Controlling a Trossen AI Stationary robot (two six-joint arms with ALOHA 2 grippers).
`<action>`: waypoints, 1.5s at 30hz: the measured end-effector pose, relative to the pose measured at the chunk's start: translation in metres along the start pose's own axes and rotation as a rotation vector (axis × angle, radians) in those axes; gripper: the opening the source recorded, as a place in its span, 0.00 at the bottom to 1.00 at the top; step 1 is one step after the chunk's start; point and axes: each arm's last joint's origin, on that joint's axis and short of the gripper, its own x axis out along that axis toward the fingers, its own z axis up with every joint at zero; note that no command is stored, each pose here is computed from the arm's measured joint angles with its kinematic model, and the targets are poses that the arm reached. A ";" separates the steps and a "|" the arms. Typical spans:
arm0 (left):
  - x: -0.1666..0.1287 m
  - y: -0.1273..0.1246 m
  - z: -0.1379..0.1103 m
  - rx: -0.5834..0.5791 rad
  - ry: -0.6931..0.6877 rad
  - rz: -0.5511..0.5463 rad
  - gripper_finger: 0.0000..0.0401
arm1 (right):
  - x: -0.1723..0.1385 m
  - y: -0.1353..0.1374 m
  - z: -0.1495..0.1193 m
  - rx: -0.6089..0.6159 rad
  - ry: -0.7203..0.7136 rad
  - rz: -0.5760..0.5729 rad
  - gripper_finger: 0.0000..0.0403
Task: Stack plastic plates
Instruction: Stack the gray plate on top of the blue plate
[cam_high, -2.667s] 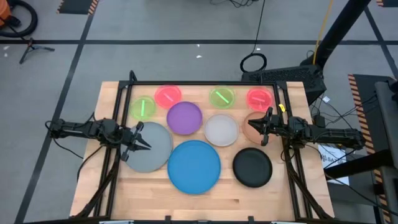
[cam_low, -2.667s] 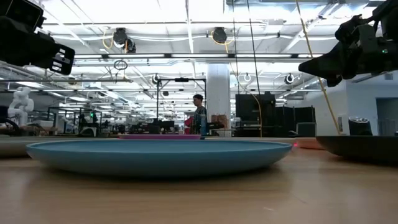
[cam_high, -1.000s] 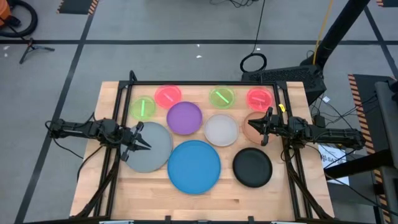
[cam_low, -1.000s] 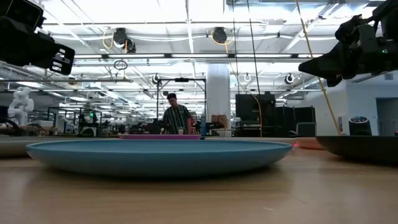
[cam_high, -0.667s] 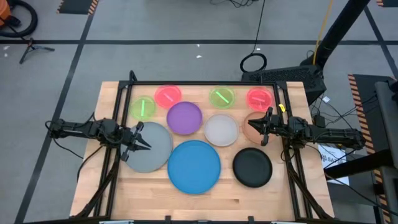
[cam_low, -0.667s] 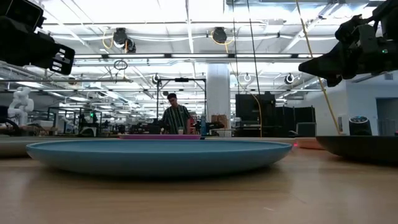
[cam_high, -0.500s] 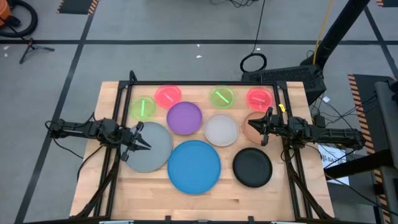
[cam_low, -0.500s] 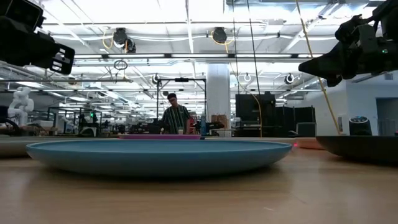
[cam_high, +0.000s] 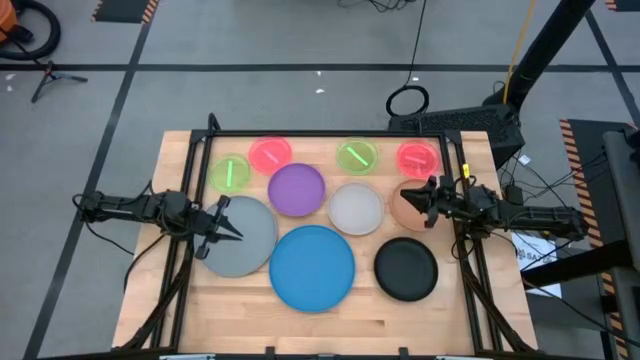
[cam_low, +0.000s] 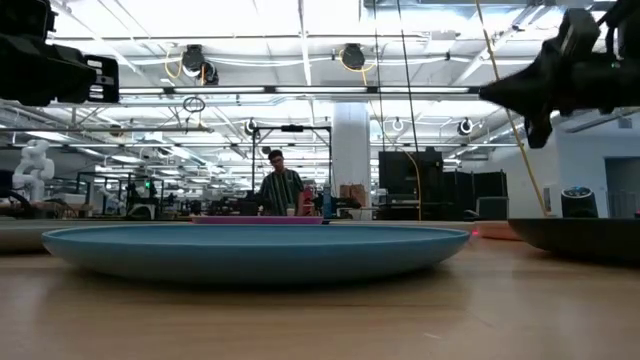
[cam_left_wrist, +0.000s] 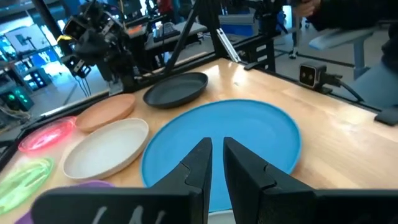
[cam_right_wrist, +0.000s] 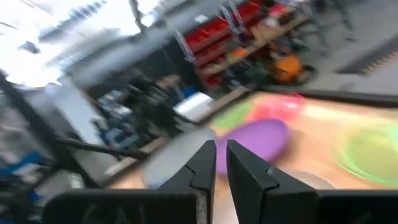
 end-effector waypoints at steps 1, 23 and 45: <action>0.000 0.000 0.000 0.005 -0.002 0.001 0.12 | 0.001 0.003 0.003 0.009 -0.020 0.039 0.08; 0.000 0.000 0.002 -0.314 -0.025 -0.018 0.12 | 0.092 0.062 0.052 -0.108 0.119 0.017 0.08; 0.000 0.000 0.003 -0.080 -0.030 -0.013 0.12 | 0.262 0.114 0.067 -0.085 0.348 -0.111 0.08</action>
